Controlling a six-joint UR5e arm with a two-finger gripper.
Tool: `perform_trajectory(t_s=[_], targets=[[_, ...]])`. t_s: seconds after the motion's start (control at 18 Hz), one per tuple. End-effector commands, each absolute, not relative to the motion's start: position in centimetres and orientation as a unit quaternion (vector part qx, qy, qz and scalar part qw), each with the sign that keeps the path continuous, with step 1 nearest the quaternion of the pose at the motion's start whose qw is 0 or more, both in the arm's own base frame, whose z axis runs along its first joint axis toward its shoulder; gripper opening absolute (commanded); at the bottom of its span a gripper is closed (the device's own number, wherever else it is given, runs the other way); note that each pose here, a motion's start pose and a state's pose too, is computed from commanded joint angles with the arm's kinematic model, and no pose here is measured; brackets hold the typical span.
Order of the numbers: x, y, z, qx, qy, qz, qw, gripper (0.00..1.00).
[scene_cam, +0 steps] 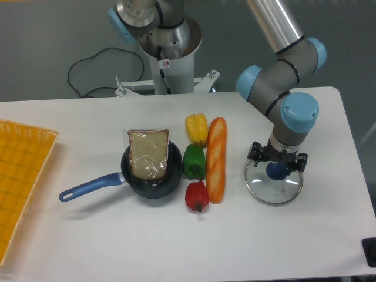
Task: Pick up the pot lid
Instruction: 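Close the gripper around the blue knob of the glass lid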
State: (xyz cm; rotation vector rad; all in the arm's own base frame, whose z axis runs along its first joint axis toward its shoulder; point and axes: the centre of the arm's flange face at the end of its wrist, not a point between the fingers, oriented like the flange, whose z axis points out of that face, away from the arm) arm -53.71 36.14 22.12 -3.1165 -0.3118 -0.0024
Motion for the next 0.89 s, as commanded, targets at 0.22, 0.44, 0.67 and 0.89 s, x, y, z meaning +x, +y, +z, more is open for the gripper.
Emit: perform_trajectory(t_s=[0.22,0.44,0.67,0.89], targets=[[-53.78,36.07,22.02,-0.995,-0.102,-0.001,0.004,1.0],[-54.14,35.62,22.08,-0.994,-0.106,-0.001,0.006,1.0],[-54.29,35.58,22.12,-0.994,-0.108,-0.001,0.007,1.0],[-54.46,35.55,21.86,-0.994,-0.112,-0.003,0.006,1.0]])
